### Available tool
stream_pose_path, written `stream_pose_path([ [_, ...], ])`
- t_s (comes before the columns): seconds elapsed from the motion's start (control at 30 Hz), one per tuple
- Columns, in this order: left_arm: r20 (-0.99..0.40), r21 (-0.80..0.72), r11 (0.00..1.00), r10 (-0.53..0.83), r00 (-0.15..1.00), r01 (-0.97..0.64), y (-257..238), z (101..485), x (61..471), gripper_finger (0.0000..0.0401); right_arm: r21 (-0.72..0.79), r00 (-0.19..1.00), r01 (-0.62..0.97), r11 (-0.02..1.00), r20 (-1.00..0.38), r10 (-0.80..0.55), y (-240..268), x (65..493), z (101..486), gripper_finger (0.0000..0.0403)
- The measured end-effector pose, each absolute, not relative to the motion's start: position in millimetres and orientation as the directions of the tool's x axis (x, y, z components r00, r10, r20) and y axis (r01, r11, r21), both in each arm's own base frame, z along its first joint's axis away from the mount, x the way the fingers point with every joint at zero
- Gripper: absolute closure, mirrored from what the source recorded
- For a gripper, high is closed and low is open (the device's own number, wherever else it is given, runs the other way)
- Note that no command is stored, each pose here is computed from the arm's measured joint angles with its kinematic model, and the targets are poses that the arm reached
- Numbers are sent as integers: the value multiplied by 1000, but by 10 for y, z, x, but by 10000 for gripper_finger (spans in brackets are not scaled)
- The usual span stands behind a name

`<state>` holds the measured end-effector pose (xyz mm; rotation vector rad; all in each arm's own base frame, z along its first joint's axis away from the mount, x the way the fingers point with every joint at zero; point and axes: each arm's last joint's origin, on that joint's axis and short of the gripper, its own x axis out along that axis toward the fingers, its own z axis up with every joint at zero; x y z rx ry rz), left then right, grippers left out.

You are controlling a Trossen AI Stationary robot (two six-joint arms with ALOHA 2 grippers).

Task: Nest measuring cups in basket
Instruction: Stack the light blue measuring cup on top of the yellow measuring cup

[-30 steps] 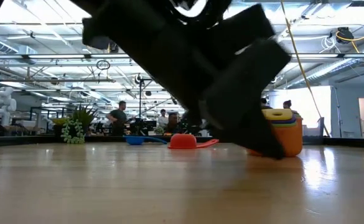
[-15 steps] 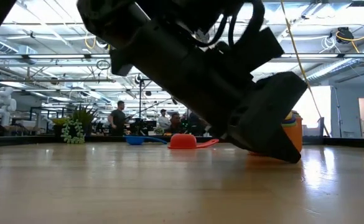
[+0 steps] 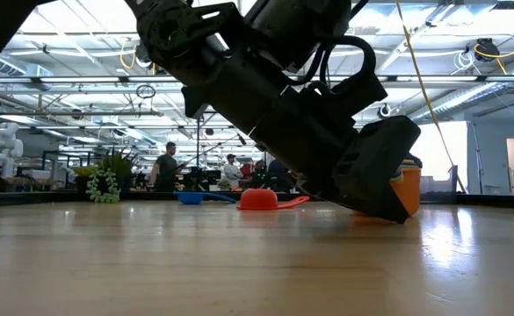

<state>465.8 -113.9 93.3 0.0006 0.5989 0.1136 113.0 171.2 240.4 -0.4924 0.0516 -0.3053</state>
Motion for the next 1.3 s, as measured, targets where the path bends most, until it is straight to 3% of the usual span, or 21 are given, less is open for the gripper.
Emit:
stream_pose_path([
  [0.33,-590,1,996,74,804,-92,-1323,1003,4573,332,-414,939,313,855,0,-344,1793,964,2360,403],
  [0.63,-606,1,992,101,789,-126,-1437,1522,4387,332,-335,952,290,897,0,-307,2046,965,2300,403],
  [1.03,-588,67,976,206,782,-206,-1570,1834,4187,332,-549,939,288,785,0,-344,2618,1268,2985,403],
  [1.3,-628,86,970,229,743,-227,-1592,1777,4130,332,-527,904,364,768,0,-428,2420,1467,3357,403],
])
